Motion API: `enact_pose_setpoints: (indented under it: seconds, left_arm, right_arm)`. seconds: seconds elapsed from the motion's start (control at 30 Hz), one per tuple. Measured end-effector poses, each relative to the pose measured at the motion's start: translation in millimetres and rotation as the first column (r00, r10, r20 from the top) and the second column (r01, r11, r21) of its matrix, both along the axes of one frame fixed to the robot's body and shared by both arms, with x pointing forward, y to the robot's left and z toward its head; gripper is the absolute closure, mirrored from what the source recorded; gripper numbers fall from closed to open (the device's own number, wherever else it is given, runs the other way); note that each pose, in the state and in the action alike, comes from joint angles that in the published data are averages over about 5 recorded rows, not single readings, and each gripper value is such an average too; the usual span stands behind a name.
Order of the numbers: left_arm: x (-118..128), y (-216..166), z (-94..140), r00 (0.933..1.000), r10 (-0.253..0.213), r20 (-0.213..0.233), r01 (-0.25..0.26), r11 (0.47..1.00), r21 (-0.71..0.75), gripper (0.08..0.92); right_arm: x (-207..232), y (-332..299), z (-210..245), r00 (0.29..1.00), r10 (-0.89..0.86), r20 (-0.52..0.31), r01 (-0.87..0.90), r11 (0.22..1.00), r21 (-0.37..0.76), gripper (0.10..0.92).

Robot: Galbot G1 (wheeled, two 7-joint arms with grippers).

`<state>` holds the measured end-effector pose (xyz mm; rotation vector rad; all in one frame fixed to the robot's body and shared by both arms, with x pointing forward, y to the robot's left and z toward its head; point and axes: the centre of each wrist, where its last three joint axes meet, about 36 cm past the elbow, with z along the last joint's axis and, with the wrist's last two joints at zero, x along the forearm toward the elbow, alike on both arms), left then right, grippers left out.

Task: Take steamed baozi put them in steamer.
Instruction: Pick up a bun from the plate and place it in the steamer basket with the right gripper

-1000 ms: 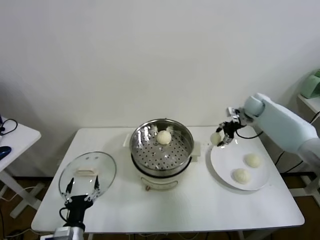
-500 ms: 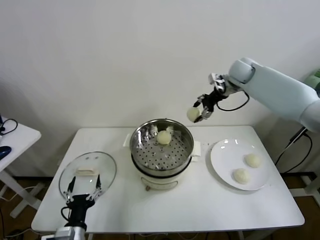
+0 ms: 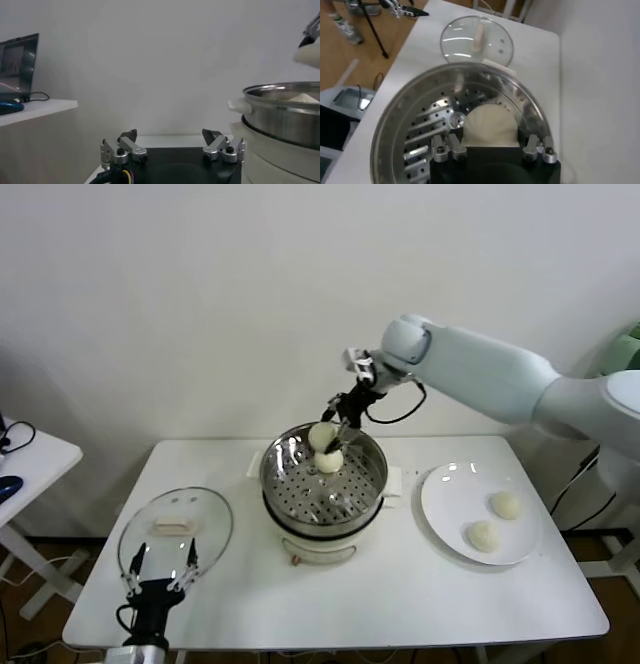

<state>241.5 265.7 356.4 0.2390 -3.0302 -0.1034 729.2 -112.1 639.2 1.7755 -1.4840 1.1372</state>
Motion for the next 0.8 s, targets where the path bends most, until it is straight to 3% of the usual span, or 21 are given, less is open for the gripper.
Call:
enact_pose_setpoints:
  seconds: [0.4, 0.8]
  left_arm:
    - [0, 0, -2, 1.0, 0.0, -0.004, 0.0, 1.0, -0.004, 0.177]
    - [0, 0, -5, 0.9999, -0.003, -0.01, 0.003, 1.0, -0.006, 0.177]
  right_arm:
    - [-5, 41, -48, 0.997, 0.059, -0.041, -0.061, 0.998, -0.031, 0.318]
    - [1, 48, -66, 0.998, 0.061, -0.034, -0.063, 0.996, -0.061, 0.318]
